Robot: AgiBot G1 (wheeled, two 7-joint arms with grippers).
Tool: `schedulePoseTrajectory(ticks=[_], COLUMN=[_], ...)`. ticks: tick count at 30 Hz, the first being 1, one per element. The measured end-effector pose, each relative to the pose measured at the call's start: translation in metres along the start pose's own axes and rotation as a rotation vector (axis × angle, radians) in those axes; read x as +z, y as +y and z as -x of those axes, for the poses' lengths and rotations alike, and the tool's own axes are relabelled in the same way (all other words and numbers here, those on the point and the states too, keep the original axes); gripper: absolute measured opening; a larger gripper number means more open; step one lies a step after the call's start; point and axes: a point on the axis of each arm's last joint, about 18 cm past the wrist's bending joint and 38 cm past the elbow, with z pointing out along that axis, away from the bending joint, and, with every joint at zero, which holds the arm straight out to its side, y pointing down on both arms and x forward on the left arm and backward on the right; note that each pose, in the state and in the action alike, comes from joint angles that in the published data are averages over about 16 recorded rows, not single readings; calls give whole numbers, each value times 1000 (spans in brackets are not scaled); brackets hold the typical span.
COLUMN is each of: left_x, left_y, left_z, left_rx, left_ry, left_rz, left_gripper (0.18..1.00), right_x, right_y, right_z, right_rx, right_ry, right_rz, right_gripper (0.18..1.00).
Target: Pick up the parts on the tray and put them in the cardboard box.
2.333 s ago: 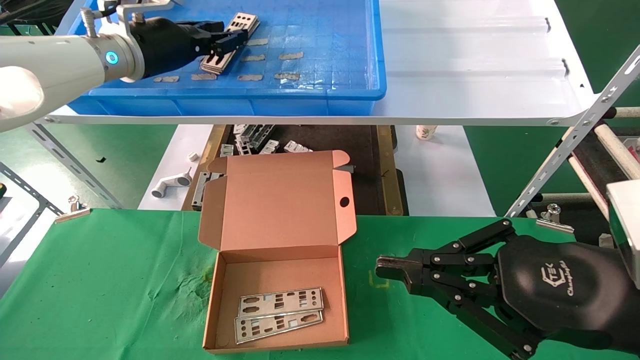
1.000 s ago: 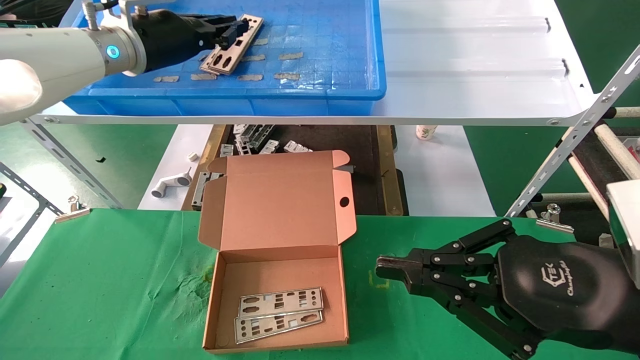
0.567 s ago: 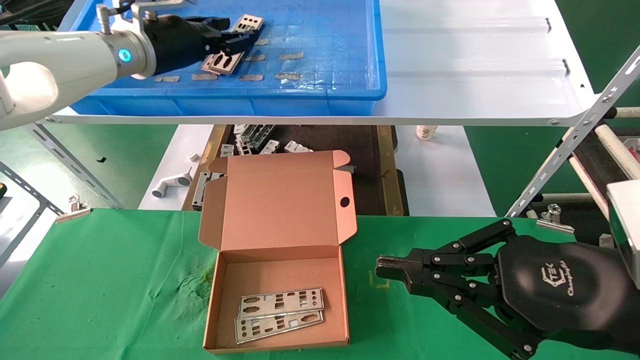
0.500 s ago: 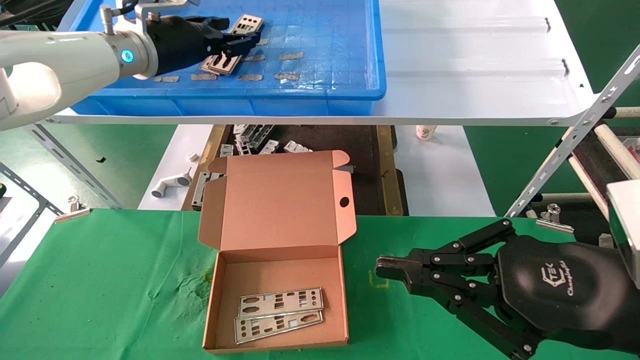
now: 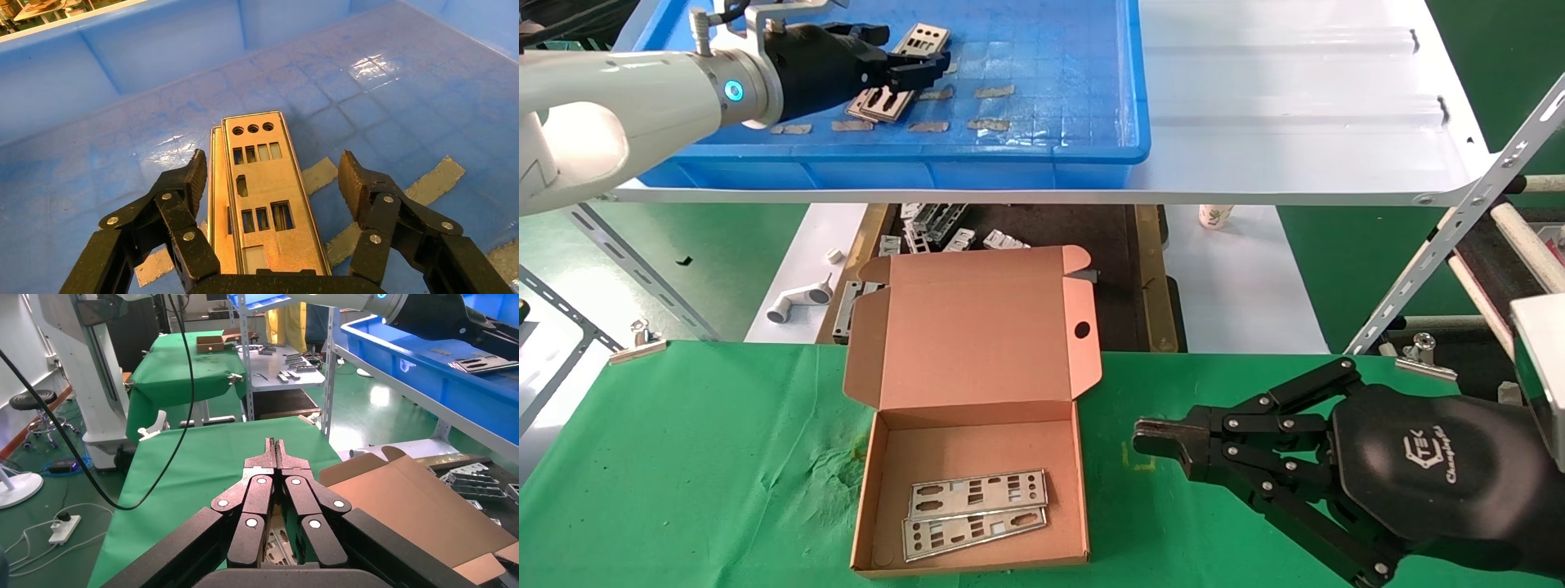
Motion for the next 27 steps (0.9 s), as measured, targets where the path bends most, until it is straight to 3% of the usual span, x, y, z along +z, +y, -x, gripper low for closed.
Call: schedulePoseTrajectory(ticks=[6,27], left_x=[1,0], left_y=[1,2], left_z=[0,4], left_rx=[0,-2], left_ry=[-3,-23], left_rz=[2,2], left_gripper=[763,478], right_x=[0,0], right_y=[0,0], right_z=[0,0], right_rx=[0,0], right_ry=[0,0], right_rz=[0,0], right_gripper=[191,191])
